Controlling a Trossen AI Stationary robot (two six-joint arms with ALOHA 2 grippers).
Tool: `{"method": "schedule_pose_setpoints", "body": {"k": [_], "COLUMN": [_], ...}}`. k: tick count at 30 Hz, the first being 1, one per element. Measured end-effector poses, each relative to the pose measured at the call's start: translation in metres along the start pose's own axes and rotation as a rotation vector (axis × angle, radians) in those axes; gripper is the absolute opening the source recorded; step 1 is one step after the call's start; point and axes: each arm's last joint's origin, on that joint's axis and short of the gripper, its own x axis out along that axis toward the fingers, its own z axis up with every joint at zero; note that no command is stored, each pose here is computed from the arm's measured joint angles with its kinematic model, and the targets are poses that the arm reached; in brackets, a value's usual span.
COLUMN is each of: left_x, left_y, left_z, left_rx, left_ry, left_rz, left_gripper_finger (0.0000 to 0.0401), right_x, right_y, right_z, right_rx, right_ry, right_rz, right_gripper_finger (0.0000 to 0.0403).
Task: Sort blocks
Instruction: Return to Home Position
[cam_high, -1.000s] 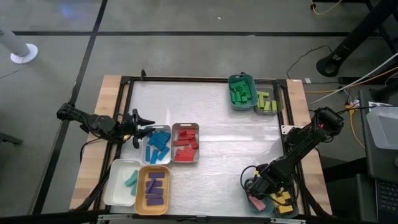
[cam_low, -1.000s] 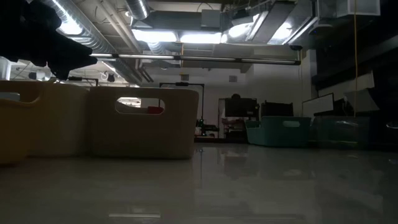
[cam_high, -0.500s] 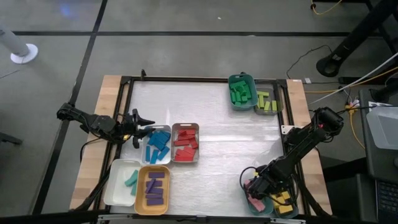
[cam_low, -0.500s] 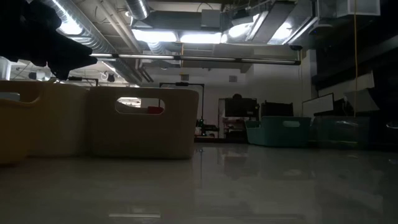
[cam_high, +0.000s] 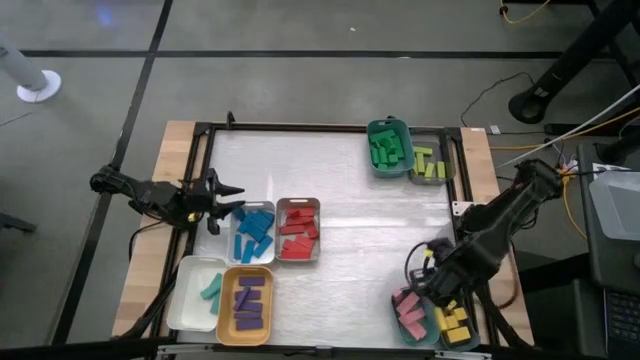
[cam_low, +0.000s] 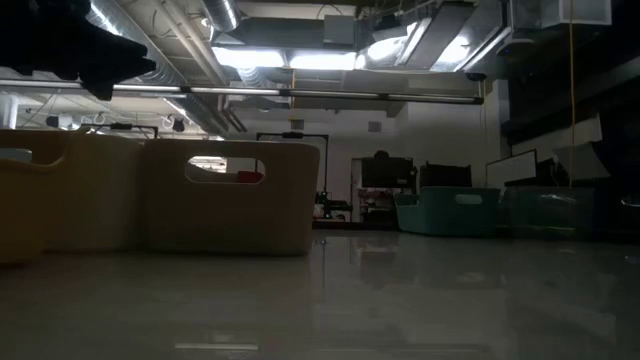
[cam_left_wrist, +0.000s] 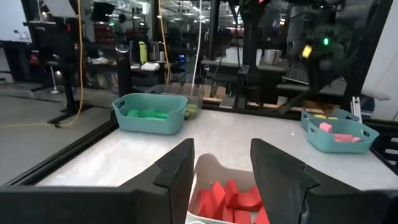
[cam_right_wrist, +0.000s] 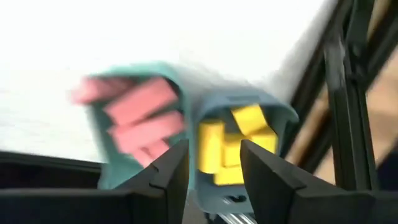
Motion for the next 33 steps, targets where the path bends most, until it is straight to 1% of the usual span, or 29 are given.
{"method": "schedule_pose_setpoints", "body": {"k": [2, 6, 10, 13, 15, 18, 22, 24, 28, 30, 33], "left_x": [0.000, 0.000, 0.000, 0.000, -0.001, -0.001, -0.001, -0.001, -0.001, -0.001, -0.001], "left_y": [0.000, 0.000, 0.001, 0.002, 0.003, 0.004, 0.004, 0.004, 0.004, 0.004, 0.004], "left_z": [0.001, 0.001, 0.002, 0.002, 0.002, 0.002, -0.001, -0.001, -0.004, -0.006, -0.007], "left_rx": [0.006, 0.024, 0.014, -0.012, 0.003, 0.025, 0.037, 0.048, 0.069, 0.080, 0.091], "left_ry": [-0.001, -0.003, -0.005, -0.009, -0.010, -0.007, 0.016, 0.022, 0.047, 0.061, 0.075], "left_rz": [0.000, 0.000, 0.020, 0.078, 0.113, 0.118, 0.120, 0.120, 0.121, 0.121, 0.121], "left_gripper_finger": [0.0148, 0.0148, 0.0148, 0.0148, 0.0148, 0.0148, 0.0148, 0.0148, 0.0148, 0.0148, 0.0148], "right_x": [-0.018, -0.052, -0.082, -0.100, -0.109, -0.119, -0.128, -0.131, -0.138, -0.139, -0.140], "right_y": [-0.004, -0.013, -0.027, -0.042, -0.053, -0.069, -0.087, -0.092, -0.097, -0.098, -0.101], "right_z": [0.002, 0.009, 0.021, 0.033, 0.041, 0.053, 0.064, 0.067, 0.072, 0.073, 0.075], "right_rx": [-0.007, -0.047, -0.121, -0.219, -0.296, -0.389, -0.534, -0.587, -0.676, -0.707, -0.744], "right_ry": [-0.066, -0.216, -0.437, -0.633, -0.765, -0.909, -0.983, -1.028, -1.209, -1.271, -1.274], "right_rz": [0.083, 0.297, 0.483, 0.558, 0.568, 0.553, 0.514, 0.504, 0.455, 0.428, 0.411], "right_gripper_finger": [0.0145, 0.0145, 0.0145, 0.0145, 0.0145, 0.0145, 0.0145, 0.0145, 0.0145, 0.0145, 0.0145]}}
